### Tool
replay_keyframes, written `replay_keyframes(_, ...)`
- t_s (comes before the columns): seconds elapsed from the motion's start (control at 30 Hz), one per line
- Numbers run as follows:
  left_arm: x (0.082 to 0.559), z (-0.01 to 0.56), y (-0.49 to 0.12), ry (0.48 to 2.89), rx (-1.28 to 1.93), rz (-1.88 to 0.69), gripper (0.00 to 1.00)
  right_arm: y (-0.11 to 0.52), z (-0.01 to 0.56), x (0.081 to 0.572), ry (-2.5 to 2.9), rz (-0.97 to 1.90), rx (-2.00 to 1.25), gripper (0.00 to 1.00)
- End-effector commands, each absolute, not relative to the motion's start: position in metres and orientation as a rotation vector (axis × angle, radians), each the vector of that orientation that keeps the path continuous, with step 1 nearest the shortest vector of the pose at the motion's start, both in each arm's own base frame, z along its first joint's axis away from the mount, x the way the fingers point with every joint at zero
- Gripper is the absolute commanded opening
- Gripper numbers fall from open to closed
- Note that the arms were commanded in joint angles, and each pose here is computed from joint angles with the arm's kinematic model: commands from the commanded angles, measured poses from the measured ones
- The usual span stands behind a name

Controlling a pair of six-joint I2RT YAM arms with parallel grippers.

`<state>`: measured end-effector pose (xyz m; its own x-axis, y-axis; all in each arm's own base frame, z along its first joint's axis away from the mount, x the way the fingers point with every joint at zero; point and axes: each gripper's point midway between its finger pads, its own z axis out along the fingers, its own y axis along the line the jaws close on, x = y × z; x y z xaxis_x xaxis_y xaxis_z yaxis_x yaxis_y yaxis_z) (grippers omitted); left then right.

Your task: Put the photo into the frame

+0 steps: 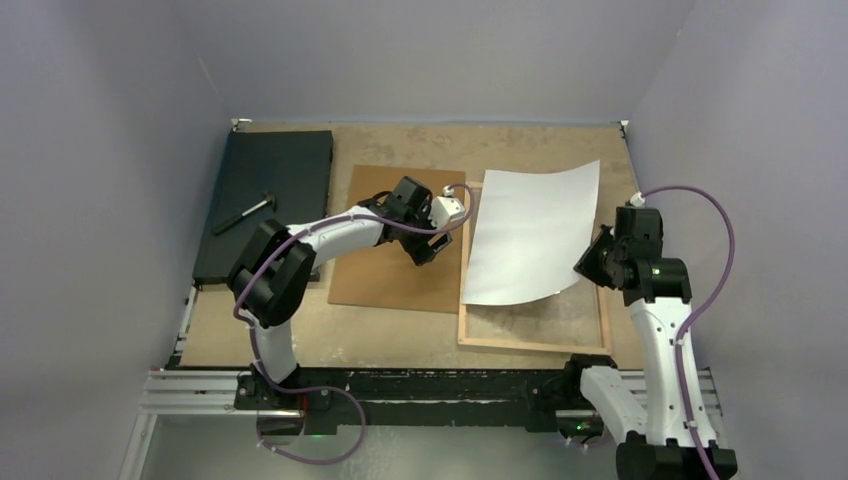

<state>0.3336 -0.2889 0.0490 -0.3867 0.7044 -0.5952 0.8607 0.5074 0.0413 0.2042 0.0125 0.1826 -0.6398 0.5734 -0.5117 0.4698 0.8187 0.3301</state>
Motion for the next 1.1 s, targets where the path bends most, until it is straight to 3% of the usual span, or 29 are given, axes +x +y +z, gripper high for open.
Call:
replay_keyframes(0.0,0.343,0.069,-0.314,2.127,1.256,-0.447,0.74,0.012,0.187,0.193,2.462,0.184,0.660,0.00)
replay_keyframes(0.47,0.333,0.071,-0.319,2.108,1.277,-0.485,0.72,0.039,0.202,0.173,2.592,0.316,0.505,0.00)
replay_keyframes(0.9,0.319,0.065,-0.334,2.087,1.323,-0.522,0.72,0.035,0.193,0.195,2.660,0.103,0.450,0.00)
replay_keyframes(0.97,0.313,0.059,-0.339,2.091,1.341,-0.526,0.72,0.032,0.196,0.196,2.642,0.082,0.482,0.09)
replay_keyframes(1.07,0.313,0.053,-0.347,2.087,1.342,-0.521,0.72,0.035,0.189,0.189,2.638,0.114,0.572,0.12)
